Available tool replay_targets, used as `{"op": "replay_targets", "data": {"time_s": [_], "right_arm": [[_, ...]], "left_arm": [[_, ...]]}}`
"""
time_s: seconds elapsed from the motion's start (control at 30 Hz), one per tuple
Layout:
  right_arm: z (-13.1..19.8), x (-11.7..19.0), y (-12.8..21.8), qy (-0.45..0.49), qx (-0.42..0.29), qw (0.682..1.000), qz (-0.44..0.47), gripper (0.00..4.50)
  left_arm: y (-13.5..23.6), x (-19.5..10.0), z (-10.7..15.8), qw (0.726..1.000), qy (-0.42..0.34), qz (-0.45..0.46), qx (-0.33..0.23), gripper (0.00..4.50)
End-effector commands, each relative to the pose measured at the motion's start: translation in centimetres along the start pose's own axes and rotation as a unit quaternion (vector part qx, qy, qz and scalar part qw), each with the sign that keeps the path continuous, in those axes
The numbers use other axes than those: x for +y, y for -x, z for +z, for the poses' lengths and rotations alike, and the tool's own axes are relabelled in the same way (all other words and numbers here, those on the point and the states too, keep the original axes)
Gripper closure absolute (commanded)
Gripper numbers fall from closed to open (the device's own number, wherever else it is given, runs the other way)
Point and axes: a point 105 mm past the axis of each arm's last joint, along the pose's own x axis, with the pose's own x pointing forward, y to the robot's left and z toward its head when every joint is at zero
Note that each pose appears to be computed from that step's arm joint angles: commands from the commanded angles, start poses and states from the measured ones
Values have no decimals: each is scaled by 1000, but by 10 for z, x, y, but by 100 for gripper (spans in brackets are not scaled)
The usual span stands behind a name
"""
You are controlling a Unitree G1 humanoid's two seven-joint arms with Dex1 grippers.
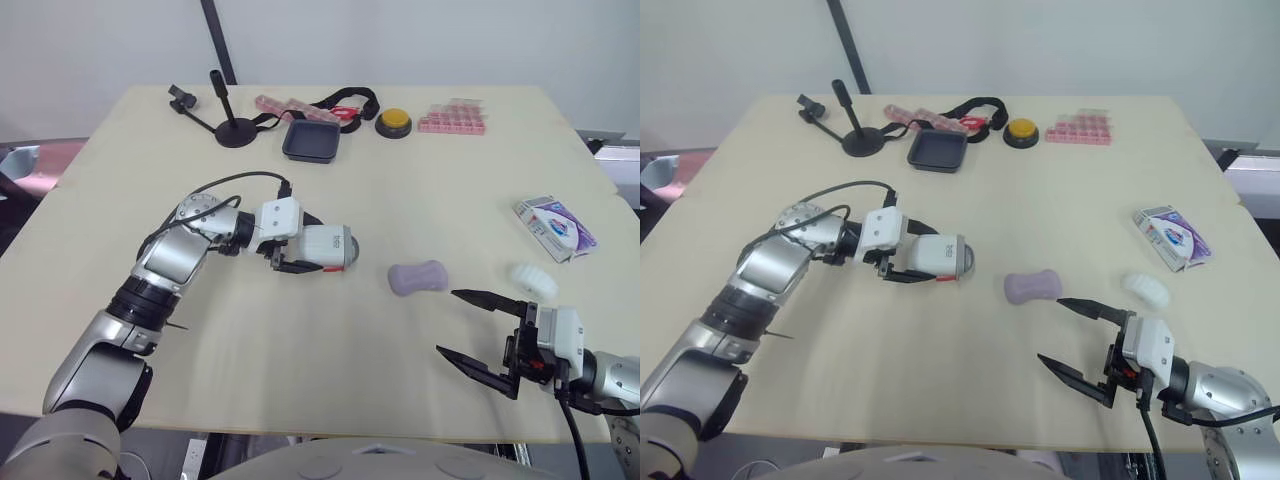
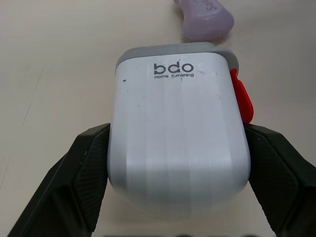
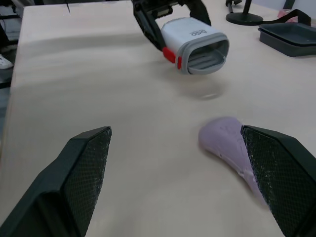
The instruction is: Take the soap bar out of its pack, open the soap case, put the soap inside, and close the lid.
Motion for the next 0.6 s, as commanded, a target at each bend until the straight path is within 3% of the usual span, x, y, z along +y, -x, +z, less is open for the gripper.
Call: {"op": "replay_targets", "data": {"time_s": [0.03, 0.37, 0.6], "right_arm": [[0, 5, 3, 14, -7, 1000, 8, 2], [-7, 4, 0, 14, -8, 1000, 16, 2], [-11, -1, 1, 17, 3, 1000, 26, 2]], "left_arm": [[0, 4, 11, 999, -34, 2, 22, 102], [-9, 0, 29, 996, -71, -15, 42, 102], [-8, -14, 32, 991, -64, -58, 102, 102]]}}
